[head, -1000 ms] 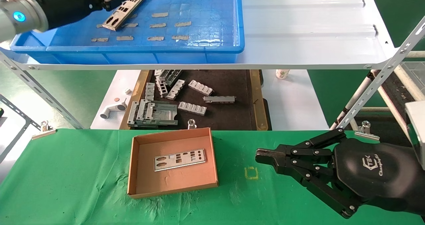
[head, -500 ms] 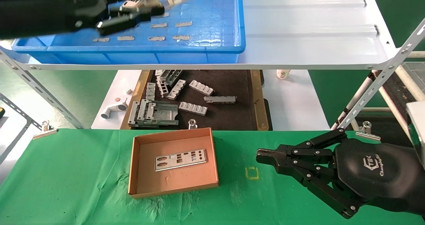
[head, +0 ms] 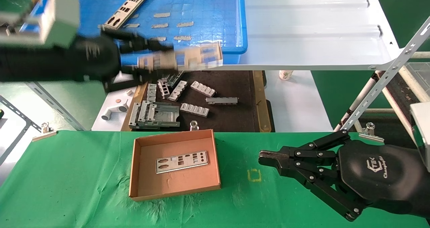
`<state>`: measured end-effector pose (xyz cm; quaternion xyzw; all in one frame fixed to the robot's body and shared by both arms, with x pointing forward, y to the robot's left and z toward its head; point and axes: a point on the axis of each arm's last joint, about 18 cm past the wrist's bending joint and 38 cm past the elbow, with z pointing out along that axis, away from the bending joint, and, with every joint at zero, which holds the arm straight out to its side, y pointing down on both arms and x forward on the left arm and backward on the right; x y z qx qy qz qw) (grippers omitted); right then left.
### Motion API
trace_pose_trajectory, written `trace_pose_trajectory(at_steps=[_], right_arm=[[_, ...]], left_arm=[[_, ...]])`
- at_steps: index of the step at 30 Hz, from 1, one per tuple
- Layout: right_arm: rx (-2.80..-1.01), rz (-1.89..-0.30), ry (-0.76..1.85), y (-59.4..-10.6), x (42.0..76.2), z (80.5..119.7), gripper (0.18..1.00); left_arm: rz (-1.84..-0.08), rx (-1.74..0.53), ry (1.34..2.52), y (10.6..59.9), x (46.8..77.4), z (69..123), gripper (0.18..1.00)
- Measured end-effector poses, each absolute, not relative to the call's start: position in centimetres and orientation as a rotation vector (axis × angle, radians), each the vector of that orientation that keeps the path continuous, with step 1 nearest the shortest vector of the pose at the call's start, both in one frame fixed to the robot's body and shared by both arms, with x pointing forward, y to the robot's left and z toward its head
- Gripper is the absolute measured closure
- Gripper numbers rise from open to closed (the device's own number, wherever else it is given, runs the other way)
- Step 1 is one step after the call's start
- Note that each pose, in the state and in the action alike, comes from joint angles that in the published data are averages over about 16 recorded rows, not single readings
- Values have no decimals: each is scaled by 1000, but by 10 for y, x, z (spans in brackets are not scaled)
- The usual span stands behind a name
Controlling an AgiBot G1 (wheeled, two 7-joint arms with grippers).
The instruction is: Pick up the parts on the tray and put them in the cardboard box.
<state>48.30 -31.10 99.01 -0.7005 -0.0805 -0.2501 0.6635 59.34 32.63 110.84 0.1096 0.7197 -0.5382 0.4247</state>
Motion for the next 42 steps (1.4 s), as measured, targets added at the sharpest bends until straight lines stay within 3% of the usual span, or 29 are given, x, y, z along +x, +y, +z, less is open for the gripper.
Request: trace_pose_trajectory(at_steps=[10,20,42], right_arm=[[-1583,-565,-182,-311,483,990,988],[-1583,-565,-182,-311,483,990,988],[-1583,-565,-182,-311,483,990,988]], left_arm=[[-1257,178,1969,321,621,1023,735],[-1139,73,2067,314,651,951,735],[-971,59,2141,306,677,890,736]])
